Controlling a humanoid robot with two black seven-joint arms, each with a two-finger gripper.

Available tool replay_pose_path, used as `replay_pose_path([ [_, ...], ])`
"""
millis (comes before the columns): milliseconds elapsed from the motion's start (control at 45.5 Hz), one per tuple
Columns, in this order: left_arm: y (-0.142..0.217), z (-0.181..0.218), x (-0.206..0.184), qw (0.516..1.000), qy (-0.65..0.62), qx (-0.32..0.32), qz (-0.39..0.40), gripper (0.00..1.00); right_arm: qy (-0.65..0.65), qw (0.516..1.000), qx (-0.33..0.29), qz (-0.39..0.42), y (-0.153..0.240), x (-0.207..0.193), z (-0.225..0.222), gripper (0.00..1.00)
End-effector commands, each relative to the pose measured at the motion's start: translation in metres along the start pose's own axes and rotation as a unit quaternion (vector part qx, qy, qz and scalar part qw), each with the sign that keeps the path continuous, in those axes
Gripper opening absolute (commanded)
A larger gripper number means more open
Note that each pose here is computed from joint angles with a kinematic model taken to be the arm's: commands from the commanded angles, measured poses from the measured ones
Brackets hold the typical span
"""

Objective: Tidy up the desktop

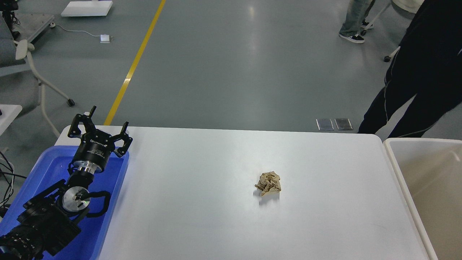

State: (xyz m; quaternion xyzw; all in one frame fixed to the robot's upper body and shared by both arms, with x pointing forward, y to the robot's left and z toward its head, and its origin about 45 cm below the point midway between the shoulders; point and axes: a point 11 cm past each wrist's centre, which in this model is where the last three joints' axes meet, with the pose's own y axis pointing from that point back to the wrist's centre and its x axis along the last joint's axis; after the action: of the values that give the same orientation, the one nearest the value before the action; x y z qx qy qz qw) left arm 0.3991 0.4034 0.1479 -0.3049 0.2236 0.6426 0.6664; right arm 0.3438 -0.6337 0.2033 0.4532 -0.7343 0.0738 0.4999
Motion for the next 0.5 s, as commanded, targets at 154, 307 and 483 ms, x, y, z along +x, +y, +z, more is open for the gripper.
replay_pose_path([
  [154,0.000,0.000,0.000,1.000,0.000,0.001,0.000,1.00,-0.284,0.935,0.208,0.033,0.006,0.051,-0.132,1.00],
  [307,0.000,0.000,0.000,1.000,0.000,-0.001,0.000,1.00,-0.363,0.891,0.275,-0.008,0.023,0.041,-0.180,1.00],
  [483,0.000,0.000,0.000,1.000,0.000,0.001,0.000,1.00,-0.434,0.853,0.289,-0.030,0.032,0.025,-0.182,1.00],
])
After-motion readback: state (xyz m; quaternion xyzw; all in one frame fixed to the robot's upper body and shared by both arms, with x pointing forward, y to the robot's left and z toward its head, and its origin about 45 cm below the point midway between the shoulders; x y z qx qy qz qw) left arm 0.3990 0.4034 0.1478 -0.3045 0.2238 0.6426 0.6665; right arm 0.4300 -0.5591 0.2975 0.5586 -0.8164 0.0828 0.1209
